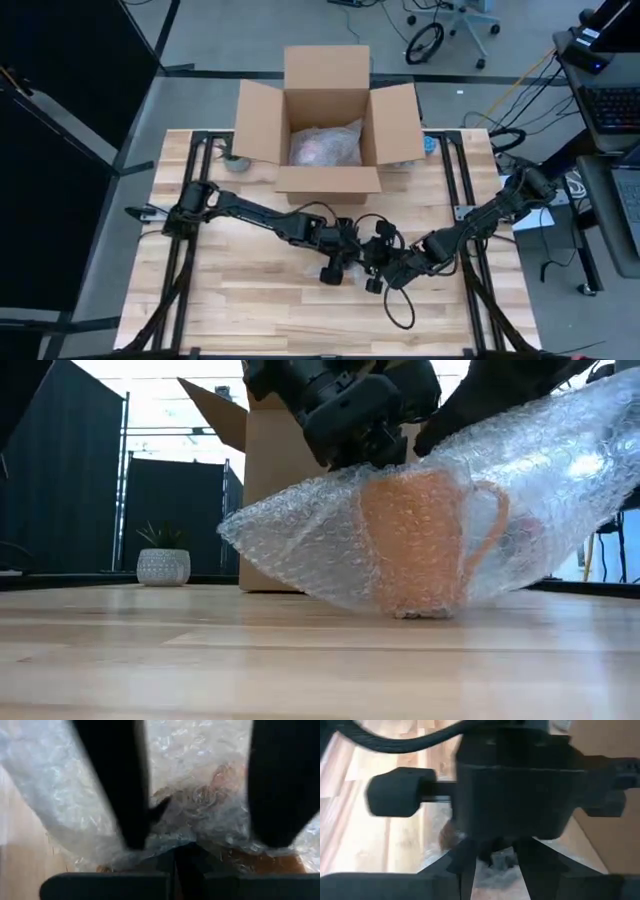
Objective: Wrap mug
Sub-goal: Wrap the orange mug with transparent bubble wrap
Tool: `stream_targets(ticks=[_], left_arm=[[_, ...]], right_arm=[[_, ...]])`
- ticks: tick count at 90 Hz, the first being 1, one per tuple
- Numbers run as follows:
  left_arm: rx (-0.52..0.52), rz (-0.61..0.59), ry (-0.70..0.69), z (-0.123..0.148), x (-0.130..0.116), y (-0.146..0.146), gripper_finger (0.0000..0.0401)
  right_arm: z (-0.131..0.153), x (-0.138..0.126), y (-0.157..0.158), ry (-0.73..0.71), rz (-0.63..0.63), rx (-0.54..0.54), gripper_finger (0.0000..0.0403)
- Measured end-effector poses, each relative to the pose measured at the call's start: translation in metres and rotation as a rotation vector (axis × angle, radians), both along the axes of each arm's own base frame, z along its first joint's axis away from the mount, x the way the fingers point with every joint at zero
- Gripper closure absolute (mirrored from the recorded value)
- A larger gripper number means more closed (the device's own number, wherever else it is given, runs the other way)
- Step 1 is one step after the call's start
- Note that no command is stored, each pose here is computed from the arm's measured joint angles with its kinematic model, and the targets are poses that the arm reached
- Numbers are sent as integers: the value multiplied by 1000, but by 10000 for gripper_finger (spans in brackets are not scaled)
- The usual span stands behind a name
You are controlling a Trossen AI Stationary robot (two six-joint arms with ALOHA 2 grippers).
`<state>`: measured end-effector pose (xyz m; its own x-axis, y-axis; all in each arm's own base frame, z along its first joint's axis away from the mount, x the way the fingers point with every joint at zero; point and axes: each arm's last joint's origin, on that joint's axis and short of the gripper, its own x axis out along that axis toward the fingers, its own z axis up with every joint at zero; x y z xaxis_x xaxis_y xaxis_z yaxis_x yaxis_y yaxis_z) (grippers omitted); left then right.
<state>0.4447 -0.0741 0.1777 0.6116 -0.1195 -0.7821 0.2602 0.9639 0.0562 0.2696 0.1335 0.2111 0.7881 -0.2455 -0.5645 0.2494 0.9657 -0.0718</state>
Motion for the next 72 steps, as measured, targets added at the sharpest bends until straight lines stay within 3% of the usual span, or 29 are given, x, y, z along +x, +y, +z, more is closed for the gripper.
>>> stream_targets(ticks=[39,72], left_arm=[[10,1,40,11,0,-1,401],[69,40,21,67,-20,-12,401]], right_arm=[[-25,10,-5,107,-30,-1,282],[-29,6,-6,158,-39,22,282]])
